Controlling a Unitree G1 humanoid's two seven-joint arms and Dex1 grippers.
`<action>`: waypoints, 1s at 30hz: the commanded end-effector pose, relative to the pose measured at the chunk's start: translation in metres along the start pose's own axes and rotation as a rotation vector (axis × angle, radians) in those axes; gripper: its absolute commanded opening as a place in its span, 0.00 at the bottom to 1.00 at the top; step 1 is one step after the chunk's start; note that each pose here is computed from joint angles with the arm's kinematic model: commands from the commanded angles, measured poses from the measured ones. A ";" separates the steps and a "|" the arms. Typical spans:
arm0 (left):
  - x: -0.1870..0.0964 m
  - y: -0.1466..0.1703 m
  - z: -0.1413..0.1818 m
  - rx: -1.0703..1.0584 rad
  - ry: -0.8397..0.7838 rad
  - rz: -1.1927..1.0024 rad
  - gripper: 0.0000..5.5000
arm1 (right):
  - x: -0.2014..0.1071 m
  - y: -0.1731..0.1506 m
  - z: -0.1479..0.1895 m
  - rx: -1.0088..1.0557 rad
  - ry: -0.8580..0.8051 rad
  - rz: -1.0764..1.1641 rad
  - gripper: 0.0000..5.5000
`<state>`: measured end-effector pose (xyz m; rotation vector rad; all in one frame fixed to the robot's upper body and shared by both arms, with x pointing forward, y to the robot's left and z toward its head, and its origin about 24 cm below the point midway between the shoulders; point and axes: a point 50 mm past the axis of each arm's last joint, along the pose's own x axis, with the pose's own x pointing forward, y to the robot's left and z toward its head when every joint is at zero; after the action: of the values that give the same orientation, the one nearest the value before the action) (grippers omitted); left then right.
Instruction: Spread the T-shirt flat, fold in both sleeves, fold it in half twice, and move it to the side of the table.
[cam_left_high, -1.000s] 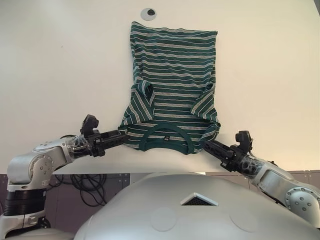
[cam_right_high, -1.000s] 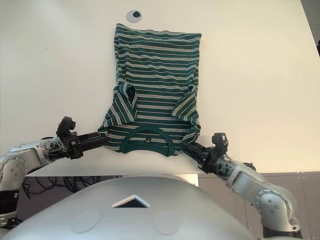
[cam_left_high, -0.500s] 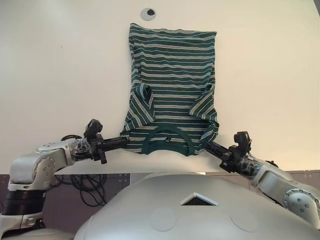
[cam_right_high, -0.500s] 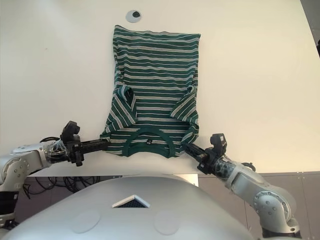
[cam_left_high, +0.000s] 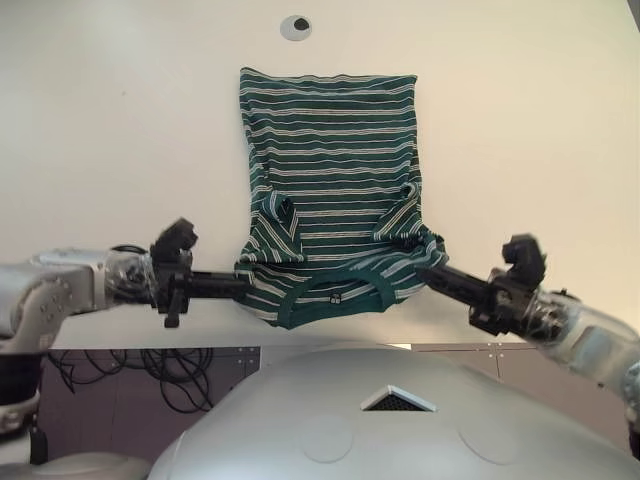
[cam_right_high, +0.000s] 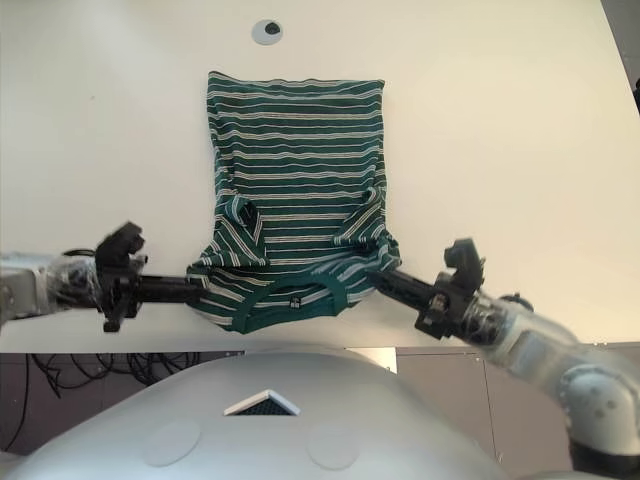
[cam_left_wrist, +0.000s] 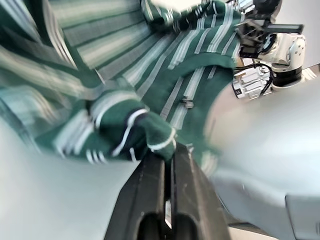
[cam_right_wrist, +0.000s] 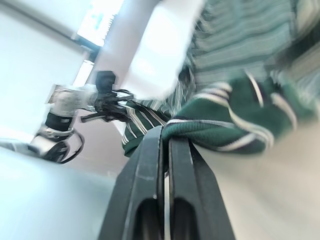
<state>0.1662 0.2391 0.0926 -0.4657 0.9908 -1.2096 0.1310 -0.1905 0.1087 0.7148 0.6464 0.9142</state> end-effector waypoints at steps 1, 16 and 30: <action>0.003 0.013 0.052 0.116 -0.039 -0.004 0.00 | 0.009 -0.016 0.043 -0.086 0.045 0.007 0.01; 0.022 0.083 0.186 0.358 -0.296 0.299 0.00 | 0.109 -0.096 0.171 -0.242 -0.030 -0.055 0.01; 0.052 0.118 0.170 0.351 -0.358 0.653 0.00 | 0.145 -0.148 0.131 -0.367 0.019 -0.367 0.01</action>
<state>0.3739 0.2008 0.0753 -0.0592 0.5482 -0.6912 0.3691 -0.1671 0.0554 0.2306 0.5661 0.6978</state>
